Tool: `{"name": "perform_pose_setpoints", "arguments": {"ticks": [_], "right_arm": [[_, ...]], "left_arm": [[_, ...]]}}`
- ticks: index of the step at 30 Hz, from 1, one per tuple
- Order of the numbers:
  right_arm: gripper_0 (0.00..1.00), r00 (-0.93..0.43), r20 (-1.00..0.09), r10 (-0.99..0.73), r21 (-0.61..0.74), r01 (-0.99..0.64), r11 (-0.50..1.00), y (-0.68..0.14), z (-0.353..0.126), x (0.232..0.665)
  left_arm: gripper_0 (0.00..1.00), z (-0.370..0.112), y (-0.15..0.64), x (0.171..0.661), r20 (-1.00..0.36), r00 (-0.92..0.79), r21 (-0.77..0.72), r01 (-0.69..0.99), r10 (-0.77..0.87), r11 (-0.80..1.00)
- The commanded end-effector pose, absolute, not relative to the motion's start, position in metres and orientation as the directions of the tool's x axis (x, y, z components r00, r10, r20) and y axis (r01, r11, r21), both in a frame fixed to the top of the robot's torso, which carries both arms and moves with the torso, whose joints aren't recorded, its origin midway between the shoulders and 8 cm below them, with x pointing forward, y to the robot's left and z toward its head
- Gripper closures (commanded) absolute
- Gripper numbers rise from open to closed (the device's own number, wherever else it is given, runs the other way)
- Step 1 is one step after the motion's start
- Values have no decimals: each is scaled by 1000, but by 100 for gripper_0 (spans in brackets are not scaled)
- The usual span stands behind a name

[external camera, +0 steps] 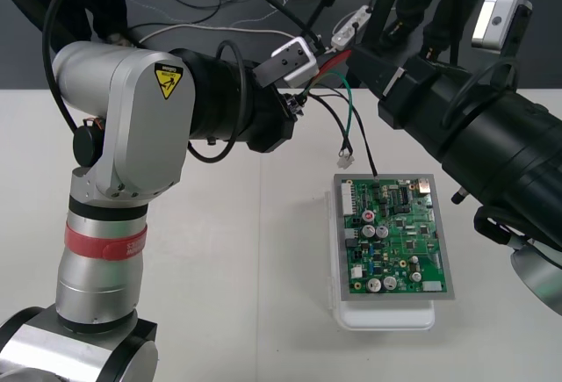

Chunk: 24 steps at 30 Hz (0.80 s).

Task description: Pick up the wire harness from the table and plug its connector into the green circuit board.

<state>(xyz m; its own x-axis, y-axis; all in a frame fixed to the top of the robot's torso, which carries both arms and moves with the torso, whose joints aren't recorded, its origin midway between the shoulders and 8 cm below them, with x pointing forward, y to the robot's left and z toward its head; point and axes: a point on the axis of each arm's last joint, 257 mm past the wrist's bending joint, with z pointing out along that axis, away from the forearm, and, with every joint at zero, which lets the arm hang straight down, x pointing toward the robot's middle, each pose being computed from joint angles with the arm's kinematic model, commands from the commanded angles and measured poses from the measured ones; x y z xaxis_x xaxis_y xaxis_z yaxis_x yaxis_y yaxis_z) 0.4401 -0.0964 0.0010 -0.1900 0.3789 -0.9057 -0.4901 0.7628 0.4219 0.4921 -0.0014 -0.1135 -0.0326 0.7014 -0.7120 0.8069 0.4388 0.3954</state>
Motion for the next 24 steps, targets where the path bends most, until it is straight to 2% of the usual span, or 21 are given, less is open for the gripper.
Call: {"name": "perform_pose_setpoints", "arguments": {"ticks": [1,8,24], "right_arm": [[0,-150,-920,363,385,-518,763,-86,15,444],[0,-147,-921,361,383,-517,766,-81,15,455],[0,-150,-919,364,387,-516,764,-80,8,447]], "left_arm": [[99,-85,-28,479,-759,-16,366,816,651,447],[100,-83,-28,478,-765,-14,361,819,644,447],[99,-84,-28,478,-768,-17,355,821,641,447]]}}
